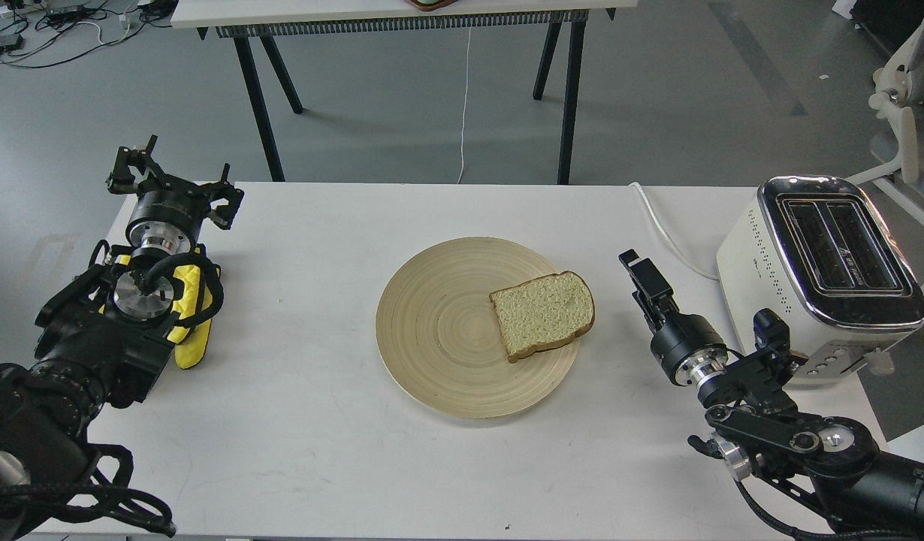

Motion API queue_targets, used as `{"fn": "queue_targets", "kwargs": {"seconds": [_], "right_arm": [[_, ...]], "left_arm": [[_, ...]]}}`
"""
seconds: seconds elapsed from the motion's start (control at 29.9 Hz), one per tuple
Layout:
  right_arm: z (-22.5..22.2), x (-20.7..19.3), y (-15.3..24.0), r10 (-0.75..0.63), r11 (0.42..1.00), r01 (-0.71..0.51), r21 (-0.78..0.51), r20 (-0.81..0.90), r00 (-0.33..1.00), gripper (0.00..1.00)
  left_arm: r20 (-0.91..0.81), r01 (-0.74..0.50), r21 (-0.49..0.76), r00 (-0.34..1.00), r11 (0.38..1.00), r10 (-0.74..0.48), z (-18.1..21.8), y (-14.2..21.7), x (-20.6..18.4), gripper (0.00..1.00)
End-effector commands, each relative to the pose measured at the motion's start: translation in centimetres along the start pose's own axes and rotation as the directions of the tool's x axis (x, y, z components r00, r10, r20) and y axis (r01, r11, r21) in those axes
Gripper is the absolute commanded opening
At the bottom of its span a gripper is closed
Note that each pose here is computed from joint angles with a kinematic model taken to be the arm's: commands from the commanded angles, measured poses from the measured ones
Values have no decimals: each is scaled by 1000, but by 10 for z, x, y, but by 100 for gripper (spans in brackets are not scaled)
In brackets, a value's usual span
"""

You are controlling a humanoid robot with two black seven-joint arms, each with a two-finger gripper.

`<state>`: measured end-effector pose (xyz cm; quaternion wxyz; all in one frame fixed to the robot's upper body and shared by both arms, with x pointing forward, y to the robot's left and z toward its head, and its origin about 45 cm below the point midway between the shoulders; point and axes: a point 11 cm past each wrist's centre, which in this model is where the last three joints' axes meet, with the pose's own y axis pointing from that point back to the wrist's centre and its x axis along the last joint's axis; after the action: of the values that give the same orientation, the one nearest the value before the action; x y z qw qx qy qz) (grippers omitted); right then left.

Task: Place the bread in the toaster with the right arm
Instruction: 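Move the right gripper from beside the toaster toward the bread slice on the plate, then close the right gripper on the edge of the bread slice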

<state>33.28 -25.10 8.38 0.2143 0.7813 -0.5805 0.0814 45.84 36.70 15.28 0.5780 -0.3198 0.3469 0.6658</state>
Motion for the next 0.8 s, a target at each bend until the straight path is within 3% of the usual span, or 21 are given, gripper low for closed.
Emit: {"fn": "queue_targets", "kwargs": {"seconds": [0.0,0.27,0.54,0.77], "right_arm": [[9,-5,1,1,1000,-1,-21,-3,1000,89],[22,-47,-5,-56,997,54,-52,-31,998,79],[22,-55,-6,-66,997,65,-52,-34,997,64],[21,-55,-7,-66,997,64,-50,-35,997,38]], "left_arm": [[0,0,0,1000,1000,0,0,0,0,100],[0,0,0,1000,1000,0,0,0,0,100],[0,0,0,1000,1000,0,0,0,0,100],[0,0,0,1000,1000,0,0,0,0,100]]}}
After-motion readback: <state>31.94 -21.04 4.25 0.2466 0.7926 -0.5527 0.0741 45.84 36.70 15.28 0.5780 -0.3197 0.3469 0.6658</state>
